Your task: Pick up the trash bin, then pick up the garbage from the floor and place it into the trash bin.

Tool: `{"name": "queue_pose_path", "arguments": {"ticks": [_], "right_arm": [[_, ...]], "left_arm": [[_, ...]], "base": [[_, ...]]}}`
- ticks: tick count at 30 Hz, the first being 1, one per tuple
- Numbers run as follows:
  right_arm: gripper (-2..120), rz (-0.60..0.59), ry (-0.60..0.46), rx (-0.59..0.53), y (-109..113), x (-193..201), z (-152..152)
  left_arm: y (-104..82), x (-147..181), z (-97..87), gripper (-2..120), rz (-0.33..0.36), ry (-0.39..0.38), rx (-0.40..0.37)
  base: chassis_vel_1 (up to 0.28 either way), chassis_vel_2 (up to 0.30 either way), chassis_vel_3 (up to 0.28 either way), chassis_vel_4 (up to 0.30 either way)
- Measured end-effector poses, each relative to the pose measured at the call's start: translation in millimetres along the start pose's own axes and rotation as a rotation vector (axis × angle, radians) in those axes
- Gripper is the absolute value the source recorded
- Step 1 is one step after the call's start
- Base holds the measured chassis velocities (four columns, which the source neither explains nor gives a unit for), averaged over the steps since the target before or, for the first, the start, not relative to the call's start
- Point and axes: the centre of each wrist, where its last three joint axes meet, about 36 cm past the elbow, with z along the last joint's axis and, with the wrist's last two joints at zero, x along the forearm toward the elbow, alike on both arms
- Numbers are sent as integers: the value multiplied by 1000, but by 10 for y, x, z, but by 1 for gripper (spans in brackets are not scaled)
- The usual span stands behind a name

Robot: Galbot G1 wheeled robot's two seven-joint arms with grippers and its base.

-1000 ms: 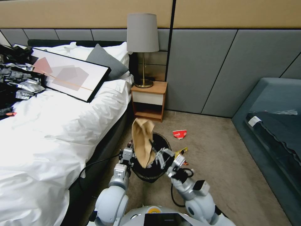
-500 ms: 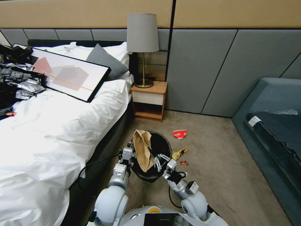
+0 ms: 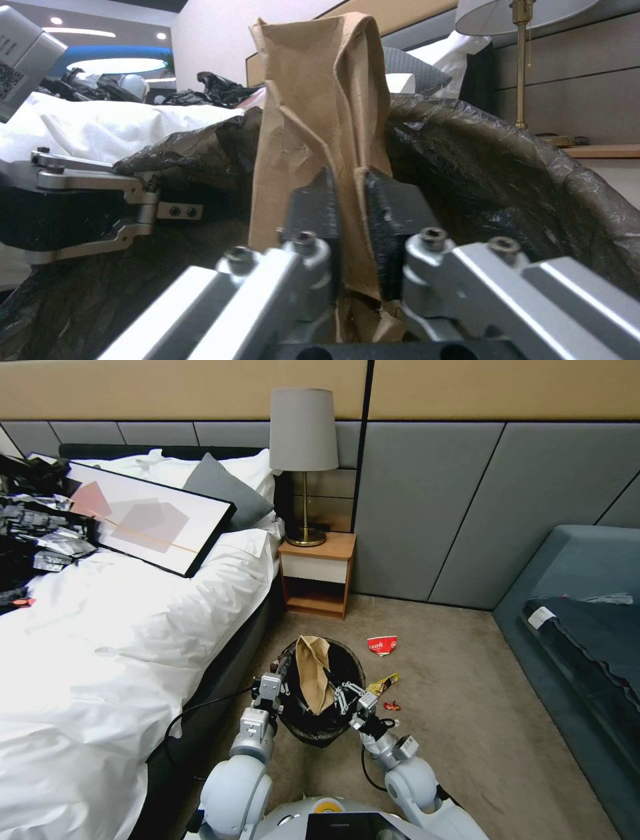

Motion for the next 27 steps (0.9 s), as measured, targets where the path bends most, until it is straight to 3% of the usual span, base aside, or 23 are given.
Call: {"name": "queue_pose_path", "arguments": {"ticks": [6,9,14,16,18,20,27], "right_arm": [[34,0,-1,4,2,-9,-1],[48,1,-4,4,14,-10,-19],[61,3,-3,-2,38,-3,-26],[74,3,-2,-1,46,3,-33],[76,2,-4,-1,47,1,-40],[87,-2,-8,3,46,-8,-65],[107,-16,-51,38,69,-49,-267]], "left_arm": [[5,-1,1,1,-1,0,-1],[5,-1,1,1,-1,0,-1],[4,-5,-4,1,-2,-2,2],[4,-6,-4,1,-1,-2,1],[4,-6,-4,1,-1,-2,1],[7,-7,-3,1,0,-2,0],[12,-16,0,1,1,-2,-3]], "base": [[0,0,0,0],[0,0,0,0],[0,0,0,0],[0,0,0,0],[0,0,0,0],[0,0,0,0],[0,0,0,0]]}}
